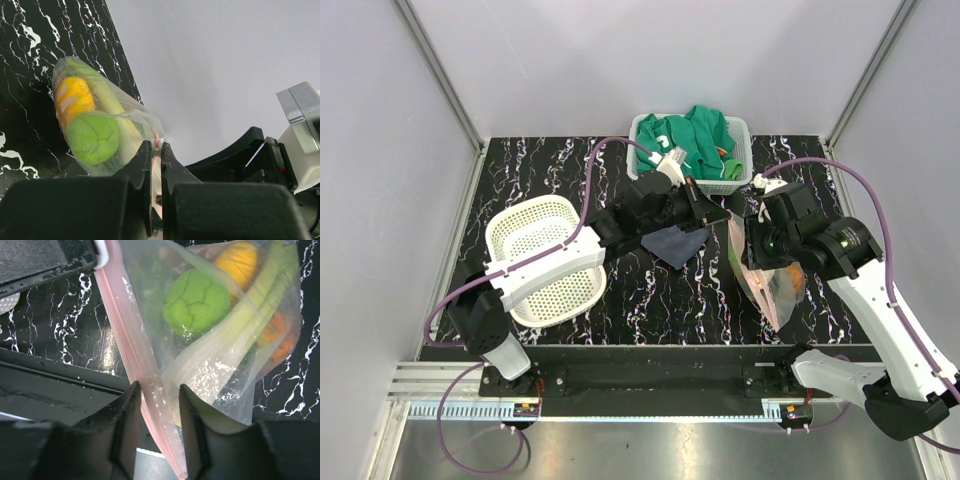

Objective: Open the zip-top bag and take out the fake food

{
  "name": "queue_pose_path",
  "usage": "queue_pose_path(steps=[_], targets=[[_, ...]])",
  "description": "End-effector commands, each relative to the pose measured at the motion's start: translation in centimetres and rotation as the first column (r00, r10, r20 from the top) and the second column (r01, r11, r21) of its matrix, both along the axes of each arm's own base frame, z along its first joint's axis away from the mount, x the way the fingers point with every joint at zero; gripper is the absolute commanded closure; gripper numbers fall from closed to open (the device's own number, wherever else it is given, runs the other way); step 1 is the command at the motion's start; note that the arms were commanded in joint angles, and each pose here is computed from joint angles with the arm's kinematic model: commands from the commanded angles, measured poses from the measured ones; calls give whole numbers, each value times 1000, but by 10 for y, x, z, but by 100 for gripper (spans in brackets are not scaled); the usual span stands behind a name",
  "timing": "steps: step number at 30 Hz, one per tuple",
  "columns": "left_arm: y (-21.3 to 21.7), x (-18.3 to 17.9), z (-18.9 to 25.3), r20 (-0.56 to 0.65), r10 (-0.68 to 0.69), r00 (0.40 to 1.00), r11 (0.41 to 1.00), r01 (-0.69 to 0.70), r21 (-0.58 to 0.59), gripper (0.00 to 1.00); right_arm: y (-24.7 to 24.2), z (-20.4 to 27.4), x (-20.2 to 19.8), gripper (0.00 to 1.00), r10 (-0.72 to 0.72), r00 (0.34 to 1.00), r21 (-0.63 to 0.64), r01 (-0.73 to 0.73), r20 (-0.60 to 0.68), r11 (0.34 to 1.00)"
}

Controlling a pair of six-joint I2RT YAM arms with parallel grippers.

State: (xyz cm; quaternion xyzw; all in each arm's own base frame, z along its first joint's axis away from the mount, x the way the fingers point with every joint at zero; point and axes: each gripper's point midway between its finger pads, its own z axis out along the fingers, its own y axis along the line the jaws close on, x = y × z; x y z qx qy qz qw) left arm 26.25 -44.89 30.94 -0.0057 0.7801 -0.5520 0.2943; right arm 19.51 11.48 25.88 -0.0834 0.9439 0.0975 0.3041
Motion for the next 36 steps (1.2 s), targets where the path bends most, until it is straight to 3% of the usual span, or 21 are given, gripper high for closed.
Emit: queue_pose_path(steps=[1,6,9,11,16,17,19,23,26,28,31,32,36], targets=[[1,0,54,87,20,996,994,-11,-108,100,-12,8,4,62,-52,997,-32,54,61,998],[0,1,53,86,18,996,995,-9,-103,100,-13,0,1,68,-50,998,-35,52,47,998],[-3,-1,54,85,3,996,995,6,-104,100,-18,-7,3,61,-72,996,-64,75,45,995],[-3,-1,54,88,-1,996,995,10,-99,100,-25,-9,6,62,-109,992,-96,114,57,989],[-3,-3,46,127,-36,991,999,40,-22,100,-38,1,10,98,-175,978,-109,187,111,976],[-1,-2,43,137,-38,990,999,38,-1,100,-38,5,9,100,-186,975,-92,198,122,976],[5,-2,34,166,-49,985,997,38,67,94,-36,17,9,100,-191,971,-56,201,146,978],[20,-6,24,219,-70,973,986,34,163,65,-30,35,9,100,-186,968,6,188,169,982],[27,-17,30,287,-130,949,975,70,209,50,-25,39,11,100,-184,970,15,184,159,983],[32,-27,38,329,-150,932,972,78,223,46,-23,40,13,100,-177,972,18,176,158,984],[34,-48,48,421,-195,886,963,91,255,50,-15,41,13,100,-154,978,37,151,137,988],[31,-60,49,463,-220,859,956,96,277,60,-12,39,12,100,-147,981,42,143,126,989],[16,-89,55,511,-288,810,944,148,297,79,-7,30,11,100,-143,985,65,137,102,988]])
